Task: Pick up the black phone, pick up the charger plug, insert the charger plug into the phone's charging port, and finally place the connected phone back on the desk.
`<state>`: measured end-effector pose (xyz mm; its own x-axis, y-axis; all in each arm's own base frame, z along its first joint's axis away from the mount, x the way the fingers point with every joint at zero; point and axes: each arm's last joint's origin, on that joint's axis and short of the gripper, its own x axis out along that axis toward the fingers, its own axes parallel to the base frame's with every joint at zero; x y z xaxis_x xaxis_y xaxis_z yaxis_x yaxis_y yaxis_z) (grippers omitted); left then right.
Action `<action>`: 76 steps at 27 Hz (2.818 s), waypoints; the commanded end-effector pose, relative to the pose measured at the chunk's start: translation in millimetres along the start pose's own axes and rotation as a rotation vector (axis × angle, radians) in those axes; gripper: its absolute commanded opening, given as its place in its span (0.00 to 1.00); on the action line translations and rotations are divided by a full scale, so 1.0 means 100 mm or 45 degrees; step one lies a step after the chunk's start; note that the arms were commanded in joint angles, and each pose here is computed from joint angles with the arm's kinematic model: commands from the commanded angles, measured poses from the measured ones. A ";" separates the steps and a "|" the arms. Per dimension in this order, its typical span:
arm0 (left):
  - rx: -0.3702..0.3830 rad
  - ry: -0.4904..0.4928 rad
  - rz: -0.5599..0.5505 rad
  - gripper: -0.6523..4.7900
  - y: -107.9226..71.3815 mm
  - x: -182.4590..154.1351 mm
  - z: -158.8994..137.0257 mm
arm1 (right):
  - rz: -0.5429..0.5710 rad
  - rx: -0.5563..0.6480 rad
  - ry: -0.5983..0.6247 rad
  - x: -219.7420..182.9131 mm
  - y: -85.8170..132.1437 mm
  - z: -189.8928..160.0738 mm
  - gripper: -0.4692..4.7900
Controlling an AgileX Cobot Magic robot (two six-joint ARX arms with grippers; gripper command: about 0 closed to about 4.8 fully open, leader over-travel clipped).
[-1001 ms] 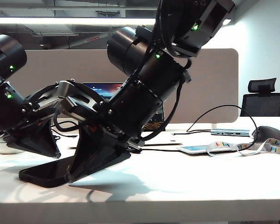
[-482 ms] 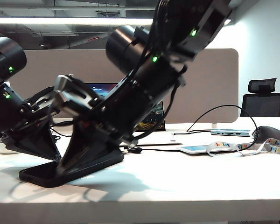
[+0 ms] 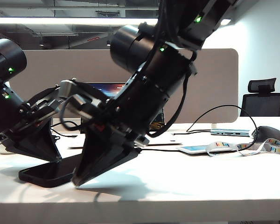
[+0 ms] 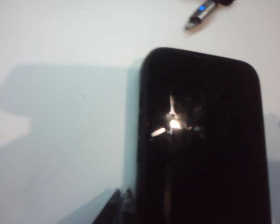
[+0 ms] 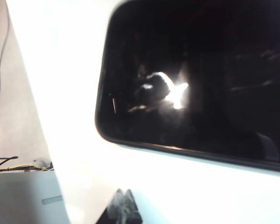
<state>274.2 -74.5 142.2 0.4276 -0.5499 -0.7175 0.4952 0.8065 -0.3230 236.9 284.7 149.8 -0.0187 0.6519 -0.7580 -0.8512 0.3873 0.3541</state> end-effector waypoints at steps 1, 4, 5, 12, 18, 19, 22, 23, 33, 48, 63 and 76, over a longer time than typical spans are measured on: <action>0.000 0.002 -0.031 0.11 -0.01 -0.01 0.01 | 0.009 -0.039 -0.023 0.07 0.02 0.02 0.08; -0.007 0.013 -0.071 0.11 -0.02 -0.01 0.00 | 0.013 -0.048 -0.027 0.14 0.02 0.01 0.08; -0.009 0.017 -0.076 0.11 -0.02 -0.01 -0.01 | 0.016 -0.053 -0.026 0.17 0.02 0.01 0.08; -0.016 0.031 -0.082 0.11 -0.02 -0.01 -0.02 | 0.006 -0.065 -0.072 0.33 0.06 0.02 0.08; 0.040 0.025 -0.043 0.11 -0.01 -0.01 -0.01 | -0.066 -0.099 -0.186 0.36 0.06 0.11 0.08; 0.036 0.026 0.000 0.11 -0.01 -0.01 -0.01 | -0.074 -0.097 -0.201 0.36 0.06 0.12 0.08; 0.002 0.033 0.094 0.11 0.02 -0.01 -0.01 | -0.077 -0.119 -0.252 0.36 0.06 0.16 0.08; -0.014 0.033 0.105 0.11 0.02 -0.01 -0.01 | -0.084 -0.123 -0.264 0.35 0.06 0.17 0.08; -0.093 -0.075 0.247 0.11 0.03 -0.07 0.09 | -0.149 -0.125 -0.368 0.04 0.05 0.31 0.08; -0.313 -0.179 -0.051 0.11 -0.37 -0.74 0.17 | -0.330 -0.139 -0.539 -0.65 -0.78 0.53 0.08; -0.471 0.171 -0.148 0.11 -0.43 -0.70 -0.10 | -0.226 -0.136 -0.387 -0.28 -1.04 0.64 0.08; -0.349 0.389 -0.079 0.11 -0.68 -0.33 -0.22 | -0.225 -0.167 -0.350 -0.22 -1.07 0.60 0.08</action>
<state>208.9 -104.4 176.7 0.1374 -0.5509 -0.8232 0.2617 0.8217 -0.5063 360.2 266.9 157.1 0.2633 0.7324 -0.6279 -0.8772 0.4526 0.1601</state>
